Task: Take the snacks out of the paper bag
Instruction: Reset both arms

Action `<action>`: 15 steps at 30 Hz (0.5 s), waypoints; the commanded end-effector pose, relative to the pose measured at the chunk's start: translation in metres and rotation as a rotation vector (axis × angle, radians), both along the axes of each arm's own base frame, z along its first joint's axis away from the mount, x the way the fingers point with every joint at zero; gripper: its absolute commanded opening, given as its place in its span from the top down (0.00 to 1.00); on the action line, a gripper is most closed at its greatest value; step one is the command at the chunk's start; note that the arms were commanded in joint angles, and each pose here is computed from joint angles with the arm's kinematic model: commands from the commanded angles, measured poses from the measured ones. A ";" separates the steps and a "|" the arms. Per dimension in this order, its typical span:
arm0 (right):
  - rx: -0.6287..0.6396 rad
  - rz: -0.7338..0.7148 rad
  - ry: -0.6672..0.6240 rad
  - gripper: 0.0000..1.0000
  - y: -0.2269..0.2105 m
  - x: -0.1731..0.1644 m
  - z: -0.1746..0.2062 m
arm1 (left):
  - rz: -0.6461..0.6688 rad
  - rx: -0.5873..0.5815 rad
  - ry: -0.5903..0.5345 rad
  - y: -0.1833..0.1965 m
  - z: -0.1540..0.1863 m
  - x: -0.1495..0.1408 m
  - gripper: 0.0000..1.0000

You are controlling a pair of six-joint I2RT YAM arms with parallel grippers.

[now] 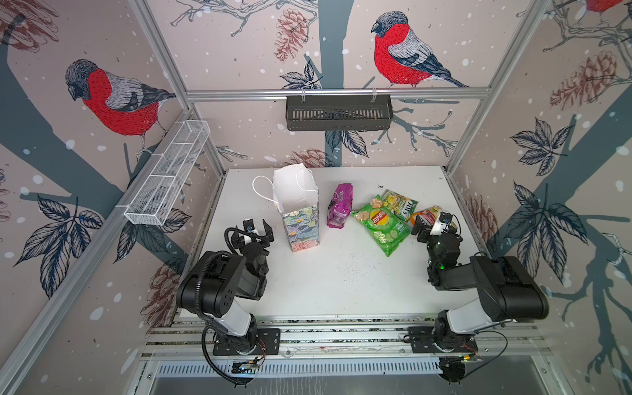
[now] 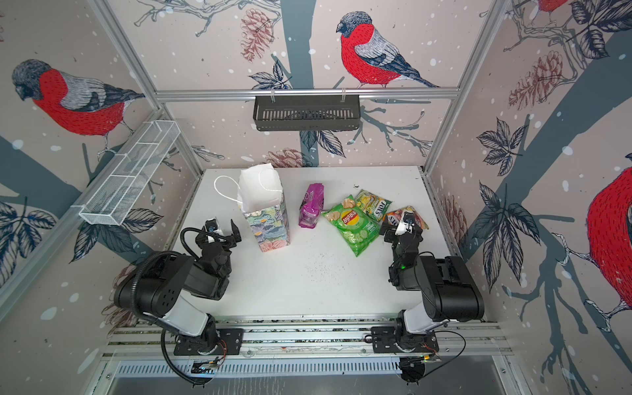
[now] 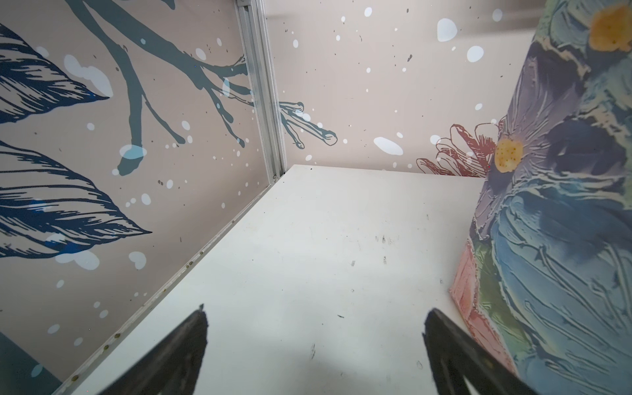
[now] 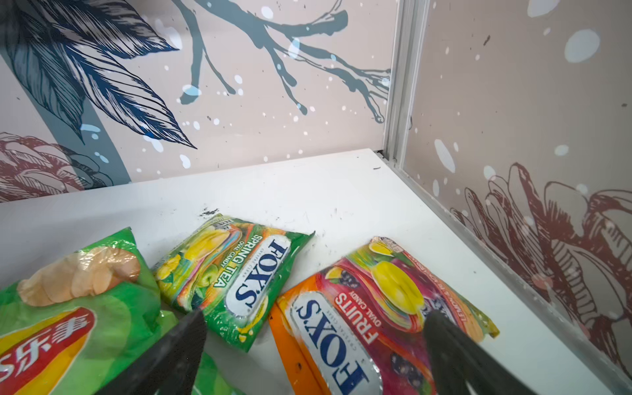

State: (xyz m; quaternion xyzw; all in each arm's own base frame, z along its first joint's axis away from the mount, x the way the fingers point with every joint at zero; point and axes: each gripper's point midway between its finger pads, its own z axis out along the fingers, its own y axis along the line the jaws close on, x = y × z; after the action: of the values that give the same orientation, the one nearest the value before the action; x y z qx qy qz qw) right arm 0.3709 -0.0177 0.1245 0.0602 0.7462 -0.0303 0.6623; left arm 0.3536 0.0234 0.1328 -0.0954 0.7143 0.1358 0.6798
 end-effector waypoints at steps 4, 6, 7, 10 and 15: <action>-0.020 -0.041 -0.020 0.00 -0.007 -0.001 0.004 | -0.001 -0.005 -0.028 0.000 0.008 0.002 0.02; -0.021 -0.042 -0.021 0.00 -0.007 -0.001 0.005 | -0.001 -0.005 -0.030 0.000 0.008 0.002 0.02; -0.021 -0.041 -0.024 0.00 -0.007 -0.001 0.005 | -0.001 -0.005 -0.029 0.000 0.008 0.002 0.02; -0.022 -0.041 -0.024 0.00 -0.007 -0.002 0.005 | -0.001 -0.006 -0.031 0.000 0.009 0.002 0.02; -0.022 -0.042 -0.025 0.00 -0.007 -0.002 0.006 | -0.001 -0.006 -0.031 0.000 0.008 0.002 0.02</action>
State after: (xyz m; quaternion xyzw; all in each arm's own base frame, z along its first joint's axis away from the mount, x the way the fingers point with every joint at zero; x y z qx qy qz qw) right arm 0.3688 -0.0229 0.1223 0.0687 0.7469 -0.0439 0.6600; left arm 0.3548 0.0234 0.1337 -0.0965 0.7140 0.1351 0.6802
